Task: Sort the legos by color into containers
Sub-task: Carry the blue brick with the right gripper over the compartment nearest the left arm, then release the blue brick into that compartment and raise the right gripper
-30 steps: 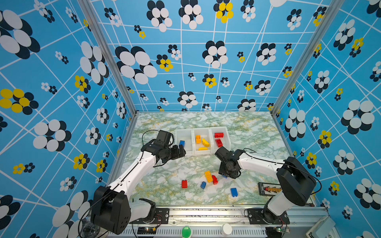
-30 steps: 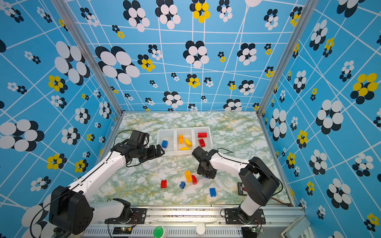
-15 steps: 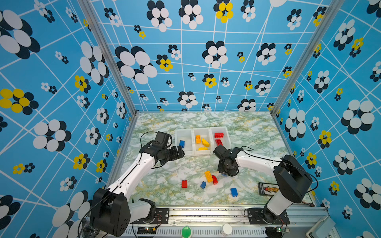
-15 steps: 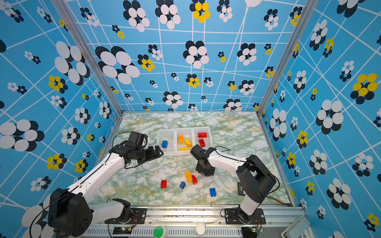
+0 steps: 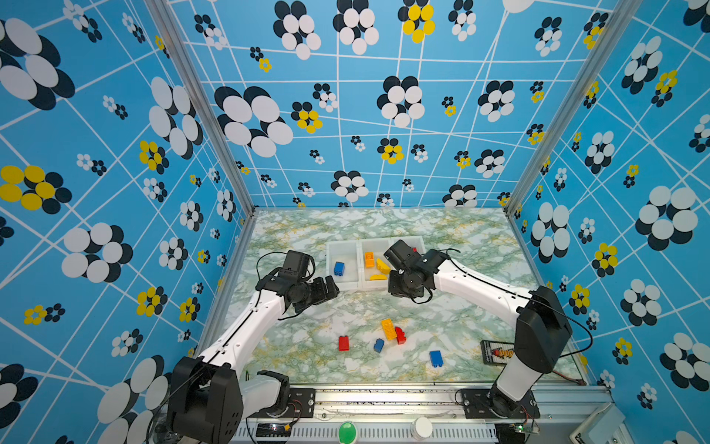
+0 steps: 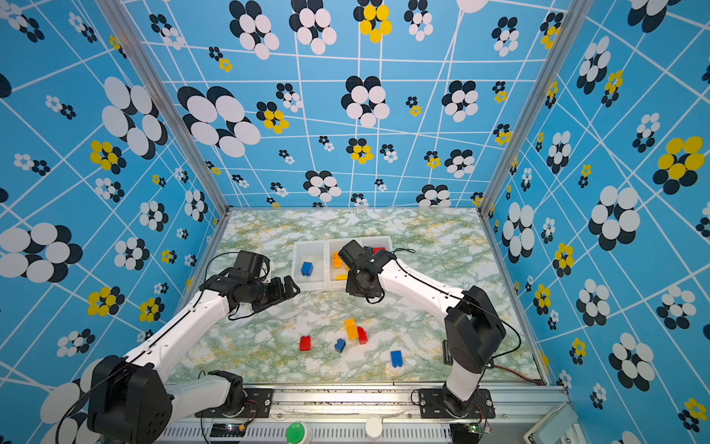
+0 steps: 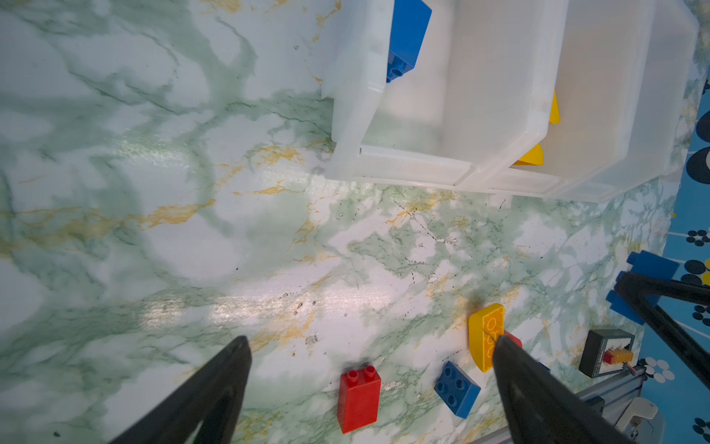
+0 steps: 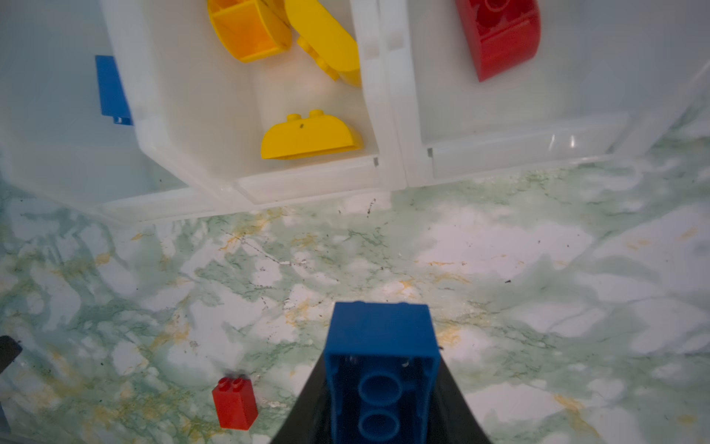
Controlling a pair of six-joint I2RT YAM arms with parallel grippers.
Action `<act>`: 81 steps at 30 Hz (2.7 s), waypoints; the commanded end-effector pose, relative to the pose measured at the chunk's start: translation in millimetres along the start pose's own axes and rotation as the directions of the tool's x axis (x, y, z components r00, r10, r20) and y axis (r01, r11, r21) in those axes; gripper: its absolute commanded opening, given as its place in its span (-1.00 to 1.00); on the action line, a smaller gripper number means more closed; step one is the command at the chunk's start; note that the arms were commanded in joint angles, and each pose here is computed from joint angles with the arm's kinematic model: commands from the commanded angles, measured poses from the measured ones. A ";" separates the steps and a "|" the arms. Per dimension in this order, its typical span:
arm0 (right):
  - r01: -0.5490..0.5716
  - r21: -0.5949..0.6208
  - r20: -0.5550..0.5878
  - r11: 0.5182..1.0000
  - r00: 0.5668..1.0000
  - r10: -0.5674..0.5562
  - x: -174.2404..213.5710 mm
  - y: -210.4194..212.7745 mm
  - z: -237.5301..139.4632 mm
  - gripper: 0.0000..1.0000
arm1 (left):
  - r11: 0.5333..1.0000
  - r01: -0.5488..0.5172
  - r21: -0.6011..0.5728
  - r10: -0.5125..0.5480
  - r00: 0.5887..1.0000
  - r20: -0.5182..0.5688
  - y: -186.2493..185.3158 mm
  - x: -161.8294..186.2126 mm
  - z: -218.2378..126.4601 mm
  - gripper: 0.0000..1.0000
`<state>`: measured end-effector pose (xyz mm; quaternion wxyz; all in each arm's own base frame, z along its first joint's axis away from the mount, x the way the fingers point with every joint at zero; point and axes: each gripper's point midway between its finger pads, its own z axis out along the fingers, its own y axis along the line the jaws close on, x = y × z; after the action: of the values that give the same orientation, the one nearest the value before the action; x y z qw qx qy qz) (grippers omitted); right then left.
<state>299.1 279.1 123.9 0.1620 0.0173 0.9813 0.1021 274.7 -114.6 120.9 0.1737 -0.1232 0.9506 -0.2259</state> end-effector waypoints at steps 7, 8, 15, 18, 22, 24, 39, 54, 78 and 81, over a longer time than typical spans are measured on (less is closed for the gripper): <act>0.185 -0.049 0.003 0.981 0.983 -0.186 -17.9 48.2 -2.5 -0.55 | 0.999 0.033 0.008 -0.033 0.999 -0.005 7.1 6.7 -4.4 0.98; 0.196 -0.057 0.010 0.979 0.981 -0.195 -21.5 54.6 -1.6 -0.55 | 0.999 0.033 0.009 -0.033 0.999 -0.006 7.3 7.2 -4.4 0.99; 0.252 -0.100 0.046 0.963 0.968 -0.248 -39.7 93.0 0.7 -0.55 | 0.999 0.035 0.008 -0.035 0.999 -0.003 8.2 8.9 -7.1 0.99; 0.270 -0.118 0.064 0.955 0.962 -0.264 -46.1 105.1 2.3 -0.55 | 0.999 0.036 0.006 -0.036 0.999 -0.002 9.3 10.0 -8.3 0.98; 0.300 -0.131 0.086 0.945 0.953 -0.290 -59.0 122.2 7.2 -0.55 | 0.999 0.038 0.006 -0.038 0.999 -0.002 10.0 12.2 -8.7 0.98; 0.316 -0.126 0.081 0.940 0.948 -0.308 -63.4 129.6 16.6 -0.55 | 0.999 0.038 0.005 -0.038 0.999 -0.001 10.0 12.2 -10.2 0.98; 0.352 -0.094 0.067 0.931 0.935 -0.347 -79.4 151.9 61.2 -0.50 | 0.999 0.037 0.001 -0.037 0.999 0.004 11.0 11.6 -12.4 0.99; 0.354 -0.082 0.070 0.932 0.935 -0.349 -80.9 150.0 64.3 0.24 | 0.999 0.034 -0.001 -0.034 0.999 0.003 9.0 8.0 -12.8 0.99; 0.342 -0.164 0.099 0.925 0.939 -0.329 -63.1 126.4 -28.8 0.58 | 0.996 -0.057 -0.071 0.050 0.995 -0.091 -1.9 45.1 -1.5 0.98; 0.313 -0.181 0.076 0.932 0.950 -0.304 -50.0 110.1 -31.4 0.67 | 0.995 -0.049 -0.092 0.040 0.994 -0.104 -0.8 54.2 -0.5 0.98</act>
<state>343.0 382.7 187.2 0.2012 -0.1596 0.9551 0.1479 235.2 -136.7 113.4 0.1397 -0.0829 0.9650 -0.2060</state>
